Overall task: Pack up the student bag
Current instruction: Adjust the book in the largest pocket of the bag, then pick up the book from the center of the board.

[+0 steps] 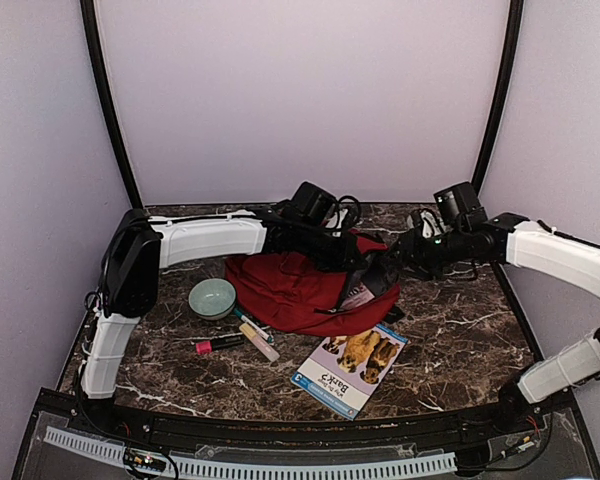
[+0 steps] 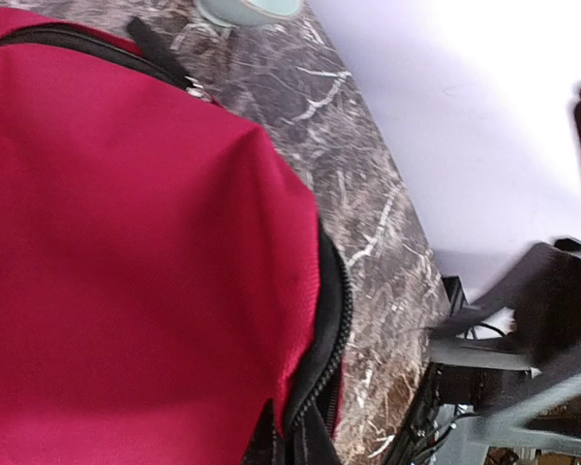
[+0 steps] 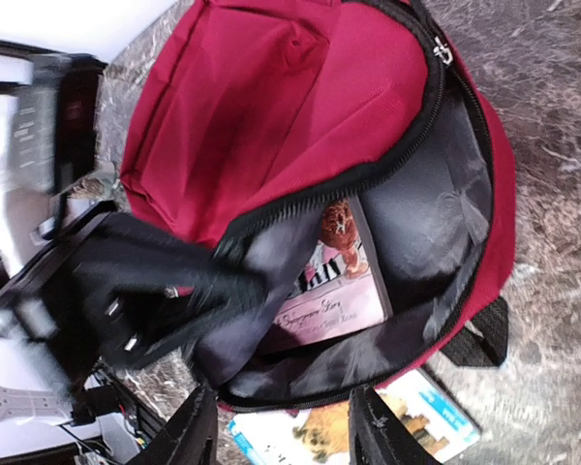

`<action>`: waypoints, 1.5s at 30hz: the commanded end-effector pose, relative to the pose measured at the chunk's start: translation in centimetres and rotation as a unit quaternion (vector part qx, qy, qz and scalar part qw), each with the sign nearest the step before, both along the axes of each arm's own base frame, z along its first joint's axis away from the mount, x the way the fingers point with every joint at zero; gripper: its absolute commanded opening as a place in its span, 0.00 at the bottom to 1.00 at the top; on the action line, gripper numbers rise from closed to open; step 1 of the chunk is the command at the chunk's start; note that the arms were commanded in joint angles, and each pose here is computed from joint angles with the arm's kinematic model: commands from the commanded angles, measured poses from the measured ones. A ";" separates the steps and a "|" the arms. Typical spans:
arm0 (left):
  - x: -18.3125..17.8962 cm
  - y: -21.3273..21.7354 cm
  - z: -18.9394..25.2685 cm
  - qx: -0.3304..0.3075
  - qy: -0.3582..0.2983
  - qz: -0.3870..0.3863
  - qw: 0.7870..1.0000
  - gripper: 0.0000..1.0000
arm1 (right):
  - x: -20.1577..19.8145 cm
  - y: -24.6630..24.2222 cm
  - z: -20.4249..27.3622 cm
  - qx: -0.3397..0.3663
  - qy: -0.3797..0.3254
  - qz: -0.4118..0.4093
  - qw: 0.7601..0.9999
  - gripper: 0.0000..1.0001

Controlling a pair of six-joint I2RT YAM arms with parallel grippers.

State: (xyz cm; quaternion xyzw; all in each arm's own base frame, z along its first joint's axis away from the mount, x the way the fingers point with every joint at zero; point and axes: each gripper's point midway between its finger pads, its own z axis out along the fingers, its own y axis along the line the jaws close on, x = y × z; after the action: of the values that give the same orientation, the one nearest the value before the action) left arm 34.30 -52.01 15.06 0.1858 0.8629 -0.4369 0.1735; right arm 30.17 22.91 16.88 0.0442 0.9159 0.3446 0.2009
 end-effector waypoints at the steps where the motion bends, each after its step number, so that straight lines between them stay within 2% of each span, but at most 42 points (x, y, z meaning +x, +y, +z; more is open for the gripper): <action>1: 3.4 3.1 0.8 0.024 -0.024 0.059 0.998 0.00 | -1.2 -2.4 2.2 -0.026 -0.017 -0.019 0.999 0.51; 4: 5.4 4.3 0.8 0.025 -0.032 0.081 0.996 0.00 | -2.3 -3.5 3.2 -0.028 -0.031 -0.028 0.999 0.55; 12: 8.4 6.4 1.8 0.060 -0.072 0.107 0.990 0.00 | -5.2 -5.6 2.9 -0.026 -0.035 -0.051 0.998 0.56; 16: 8.2 6.7 1.3 0.058 -0.054 0.101 0.992 0.00 | -6.3 -6.3 2.5 -0.019 -0.042 -0.062 0.997 0.56; 21: 7.2 8.6 -1.9 0.117 -0.018 0.114 0.986 0.02 | -7.5 -7.2 1.8 -0.019 -0.044 -0.069 0.996 0.56; 23: 6.9 8.8 -1.8 0.123 -0.016 0.108 0.986 0.08 | -7.8 -7.3 1.7 -0.021 -0.043 -0.067 0.997 0.56; 25: 6.6 8.6 -1.0 0.115 -0.022 0.097 0.988 0.17 | -7.9 -7.3 1.5 -0.023 -0.041 -0.066 0.997 0.56; 30: 6.1 9.5 3.3 0.109 -0.078 0.092 0.987 0.59 | -7.8 -7.1 1.2 -0.018 -0.042 -0.064 0.997 0.56; 31: 5.8 9.9 4.3 0.108 -0.090 0.093 0.986 0.61 | -7.8 -7.1 1.0 -0.017 -0.040 -0.064 0.997 0.56; 35: 3.9 12.3 6.5 0.116 -0.116 0.094 0.982 0.63 | -7.6 -6.8 -0.1 -0.017 -0.031 -0.061 0.997 0.55; 39: 0.1 14.7 6.5 0.127 -0.131 0.069 0.981 0.64 | -7.6 -6.3 -1.2 -0.001 -0.014 -0.065 0.998 0.56; 43: -4.5 16.4 5.2 0.148 -0.131 0.022 0.980 0.62 | -7.9 -6.0 -2.6 0.015 0.013 -0.078 0.997 0.61; 45: -7.0 16.9 4.6 0.152 -0.126 -0.006 0.980 0.61 | -7.8 -6.2 -2.9 0.014 0.016 -0.087 0.996 0.69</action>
State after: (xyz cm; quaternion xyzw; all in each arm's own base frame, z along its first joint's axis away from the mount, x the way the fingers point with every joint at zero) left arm 31.63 -36.11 21.97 0.2116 0.8892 -0.2895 0.2842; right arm 21.68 16.28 13.82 0.1126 0.9180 0.3180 0.2083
